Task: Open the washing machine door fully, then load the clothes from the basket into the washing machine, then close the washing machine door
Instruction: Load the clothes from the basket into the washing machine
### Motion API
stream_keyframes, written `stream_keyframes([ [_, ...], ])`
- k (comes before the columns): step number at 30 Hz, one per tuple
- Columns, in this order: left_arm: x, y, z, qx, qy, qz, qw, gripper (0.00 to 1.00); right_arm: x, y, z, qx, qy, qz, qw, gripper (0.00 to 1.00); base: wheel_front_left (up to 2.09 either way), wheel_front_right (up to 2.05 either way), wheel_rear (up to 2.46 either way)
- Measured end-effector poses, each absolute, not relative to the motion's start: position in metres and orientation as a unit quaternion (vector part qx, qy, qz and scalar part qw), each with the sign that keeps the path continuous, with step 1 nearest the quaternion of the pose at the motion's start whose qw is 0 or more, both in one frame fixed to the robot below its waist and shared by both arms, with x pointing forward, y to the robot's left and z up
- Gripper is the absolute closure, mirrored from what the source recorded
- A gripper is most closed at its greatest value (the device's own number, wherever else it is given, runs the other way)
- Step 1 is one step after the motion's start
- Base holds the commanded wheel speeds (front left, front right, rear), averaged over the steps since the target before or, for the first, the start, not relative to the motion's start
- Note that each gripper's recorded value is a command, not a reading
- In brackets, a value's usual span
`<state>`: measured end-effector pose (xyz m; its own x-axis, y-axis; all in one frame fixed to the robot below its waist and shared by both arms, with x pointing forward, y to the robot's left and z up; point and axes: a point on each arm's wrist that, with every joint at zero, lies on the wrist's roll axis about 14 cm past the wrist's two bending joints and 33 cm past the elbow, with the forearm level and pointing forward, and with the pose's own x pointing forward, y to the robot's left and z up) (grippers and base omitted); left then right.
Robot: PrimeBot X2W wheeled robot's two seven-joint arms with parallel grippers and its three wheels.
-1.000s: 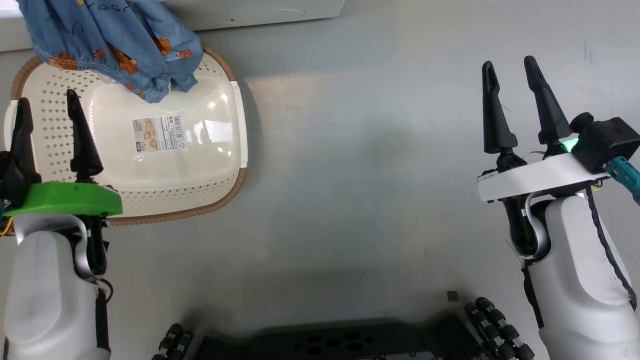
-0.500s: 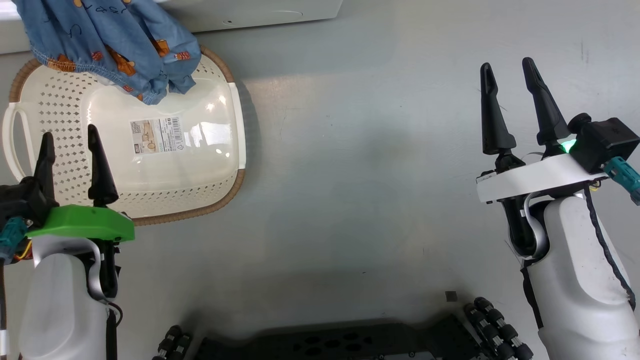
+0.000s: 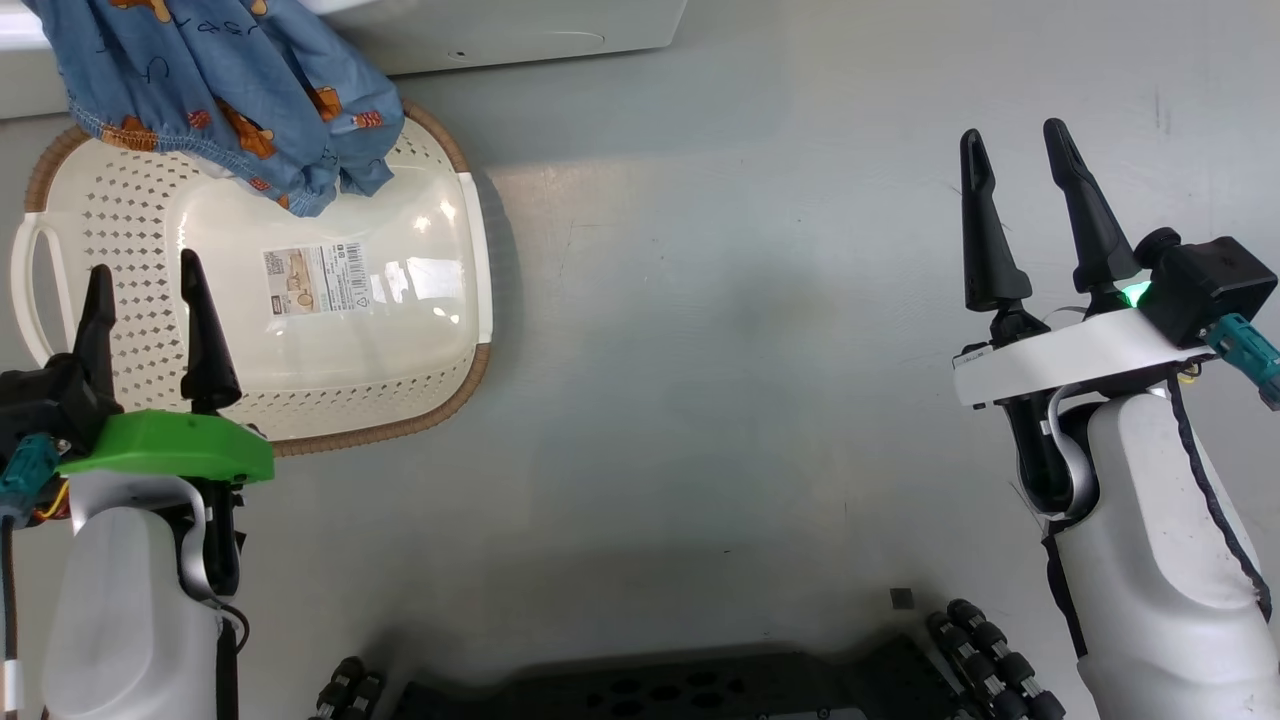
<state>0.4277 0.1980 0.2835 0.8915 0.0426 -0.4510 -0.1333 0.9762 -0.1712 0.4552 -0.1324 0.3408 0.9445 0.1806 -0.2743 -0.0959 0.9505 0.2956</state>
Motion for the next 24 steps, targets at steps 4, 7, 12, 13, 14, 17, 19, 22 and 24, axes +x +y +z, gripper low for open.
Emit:
stream_keyframes([
  [4, 0.429, 0.198, 0.286, -0.099, 0.224, 0.045, 0.968, 0.00, 0.455, -0.132, 0.342, 0.141, 0.149, 0.071, 0.976, 0.00, 0.00, 0.00, 0.00],
  [7, 0.431, 0.198, 0.290, -0.098, 0.218, 0.044, 0.970, 0.00, 0.456, -0.133, 0.343, 0.140, 0.148, 0.071, 0.976, 0.00, 0.00, 0.00, 0.00],
  [12, 0.435, 0.198, 0.295, -0.098, 0.209, 0.040, 0.972, 0.00, 0.456, -0.133, 0.344, 0.140, 0.147, 0.070, 0.977, 0.00, 0.00, 0.00, 0.00],
  [13, 0.435, 0.198, 0.295, -0.098, 0.208, 0.041, 0.972, 0.00, 0.456, -0.134, 0.344, 0.140, 0.146, 0.070, 0.977, 0.00, 0.00, 0.00, 0.00],
  [14, 0.435, 0.198, 0.296, -0.098, 0.208, 0.041, 0.972, 0.00, 0.456, -0.134, 0.345, 0.140, 0.146, 0.070, 0.977, 0.00, 0.00, 0.00, 0.00],
  [17, 0.435, 0.197, 0.297, -0.099, 0.207, 0.040, 0.973, 0.00, 0.456, -0.134, 0.345, 0.139, 0.145, 0.070, 0.977, 0.00, 0.00, 0.00, 0.00],
  [19, 0.435, 0.197, 0.297, -0.099, 0.207, 0.040, 0.973, 0.00, 0.456, -0.134, 0.346, 0.139, 0.145, 0.070, 0.977, 0.00, 0.00, 0.00, 0.00],
  [22, 0.435, 0.197, 0.296, -0.099, 0.207, 0.040, 0.972, 0.00, 0.456, -0.134, 0.345, 0.139, 0.145, 0.069, 0.977, 0.00, 0.00, 0.00, 0.00],
  [24, 0.435, 0.197, 0.296, -0.100, 0.208, 0.040, 0.972, 0.00, 0.456, -0.135, 0.345, 0.139, 0.146, 0.069, 0.977, 0.00, 0.00, 0.00, 0.00],
])
